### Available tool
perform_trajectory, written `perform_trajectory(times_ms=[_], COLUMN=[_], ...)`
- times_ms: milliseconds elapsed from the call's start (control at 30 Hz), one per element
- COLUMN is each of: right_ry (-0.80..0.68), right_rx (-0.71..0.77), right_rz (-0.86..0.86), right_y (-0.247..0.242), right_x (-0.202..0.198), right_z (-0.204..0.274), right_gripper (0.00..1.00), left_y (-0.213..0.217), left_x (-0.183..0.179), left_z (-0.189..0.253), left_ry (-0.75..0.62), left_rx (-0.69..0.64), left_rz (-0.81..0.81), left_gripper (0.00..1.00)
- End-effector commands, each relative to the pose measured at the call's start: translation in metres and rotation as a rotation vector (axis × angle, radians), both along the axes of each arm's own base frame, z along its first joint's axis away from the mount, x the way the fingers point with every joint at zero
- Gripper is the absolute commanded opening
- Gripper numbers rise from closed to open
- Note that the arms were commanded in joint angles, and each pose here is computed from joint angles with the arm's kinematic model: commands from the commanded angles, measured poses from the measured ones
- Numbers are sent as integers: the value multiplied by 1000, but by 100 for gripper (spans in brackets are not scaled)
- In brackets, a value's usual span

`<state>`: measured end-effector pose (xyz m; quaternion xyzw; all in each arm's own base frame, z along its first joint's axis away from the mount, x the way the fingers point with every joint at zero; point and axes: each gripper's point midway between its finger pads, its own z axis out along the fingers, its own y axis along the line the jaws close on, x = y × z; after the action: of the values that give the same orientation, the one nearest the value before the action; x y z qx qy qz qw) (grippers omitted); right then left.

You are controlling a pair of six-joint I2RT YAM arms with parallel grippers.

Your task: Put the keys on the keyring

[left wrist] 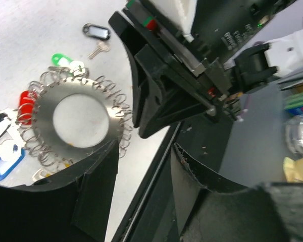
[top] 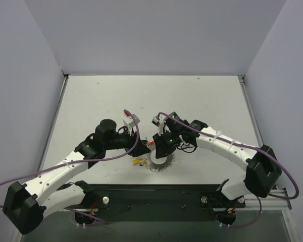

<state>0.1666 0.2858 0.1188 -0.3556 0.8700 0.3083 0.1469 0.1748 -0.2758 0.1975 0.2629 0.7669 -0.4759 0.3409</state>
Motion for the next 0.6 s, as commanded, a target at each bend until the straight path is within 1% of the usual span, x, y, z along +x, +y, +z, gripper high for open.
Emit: perform_trajectory(times_ms=[0,33,100,133,167,233,367,400,567], right_ry=[48,38,25,16,-10,-15,-91,-105,-157], right_rx=[-53,-61,-85,-96,-111,-137,-167,-173,-221], right_rz=[-63,-71,-67,-67,-78,-80,-117,-114,-99], right_y=[-13,-14,-11,-10,-8,-4,5,7,22], right_x=[-6,-6,-14,-16,-14,-23,-19,-20,-23], right_z=[-15,-17,-23,-25,-28,-38,-52,-54,-64], right_gripper=[24,26,30,31,32,34,36,38,44], left_y=[-3,3,10,18,23,33,57,69,85], left_x=[6,12,18,25,28,36,50,56,61], left_z=[-9,-17,-20,-25,-29,-29,-40,-47,-55], left_ry=[-42,-36,-21,-5,4,34,132,159,229], left_rx=[128,172,196,222,232,223,203,208,151], left_rz=[58,111,174,248,277,352,462,506,557], left_gripper=[54,54,54,54,56,58,62,64,69])
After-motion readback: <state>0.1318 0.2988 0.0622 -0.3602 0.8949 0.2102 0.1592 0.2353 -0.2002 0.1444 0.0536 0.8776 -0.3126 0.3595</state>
